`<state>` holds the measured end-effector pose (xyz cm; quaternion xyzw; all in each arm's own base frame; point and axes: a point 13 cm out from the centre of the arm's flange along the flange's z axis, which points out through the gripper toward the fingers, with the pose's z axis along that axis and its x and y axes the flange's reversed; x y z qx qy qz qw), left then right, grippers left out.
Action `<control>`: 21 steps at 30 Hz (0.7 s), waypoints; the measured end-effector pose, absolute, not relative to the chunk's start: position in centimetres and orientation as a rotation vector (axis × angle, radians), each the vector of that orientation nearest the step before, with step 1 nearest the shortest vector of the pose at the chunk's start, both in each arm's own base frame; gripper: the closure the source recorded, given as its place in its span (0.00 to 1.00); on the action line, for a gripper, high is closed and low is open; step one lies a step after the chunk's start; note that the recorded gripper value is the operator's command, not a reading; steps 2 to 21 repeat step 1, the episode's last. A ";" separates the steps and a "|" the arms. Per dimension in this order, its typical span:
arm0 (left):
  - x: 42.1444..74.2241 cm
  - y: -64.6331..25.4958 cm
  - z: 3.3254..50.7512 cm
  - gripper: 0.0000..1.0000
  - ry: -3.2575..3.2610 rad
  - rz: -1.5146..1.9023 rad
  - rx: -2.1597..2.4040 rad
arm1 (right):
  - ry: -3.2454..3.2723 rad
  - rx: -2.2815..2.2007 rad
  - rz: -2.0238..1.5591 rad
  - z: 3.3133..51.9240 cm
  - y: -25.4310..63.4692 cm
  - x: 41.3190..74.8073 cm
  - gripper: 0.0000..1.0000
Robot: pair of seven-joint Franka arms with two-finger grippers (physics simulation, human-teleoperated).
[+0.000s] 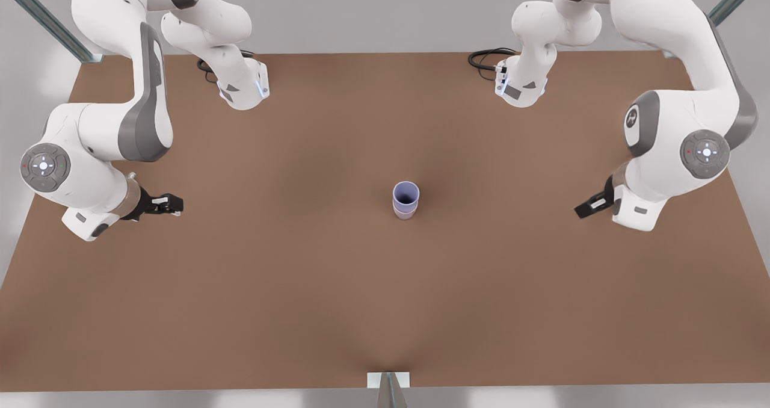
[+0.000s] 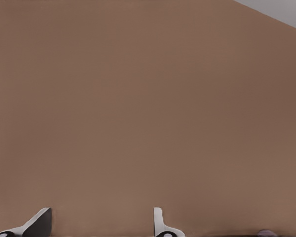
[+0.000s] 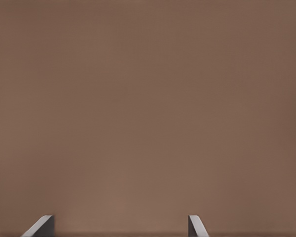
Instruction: Stack the cups, with the pink cup at the bottom and the purple cup at the top
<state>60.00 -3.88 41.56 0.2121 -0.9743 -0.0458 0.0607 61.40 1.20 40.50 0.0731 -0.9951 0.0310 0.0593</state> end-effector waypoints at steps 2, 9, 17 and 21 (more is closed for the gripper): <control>59.8 -3.7 41.6 0.00 -2.950 -0.147 0.588 | -3.013 0.222 0.094 40.5 1.2 61.4 0.00; 59.8 -3.7 41.6 0.00 -2.950 -0.147 0.588 | -3.013 0.222 0.094 40.5 1.2 61.4 0.00; 59.8 -3.7 41.6 0.00 -2.950 -0.147 0.588 | -3.013 0.222 0.094 40.5 1.2 61.4 0.00; 59.8 -3.7 41.6 0.00 -2.950 -0.147 0.588 | -3.013 0.222 0.094 40.5 1.2 61.4 0.00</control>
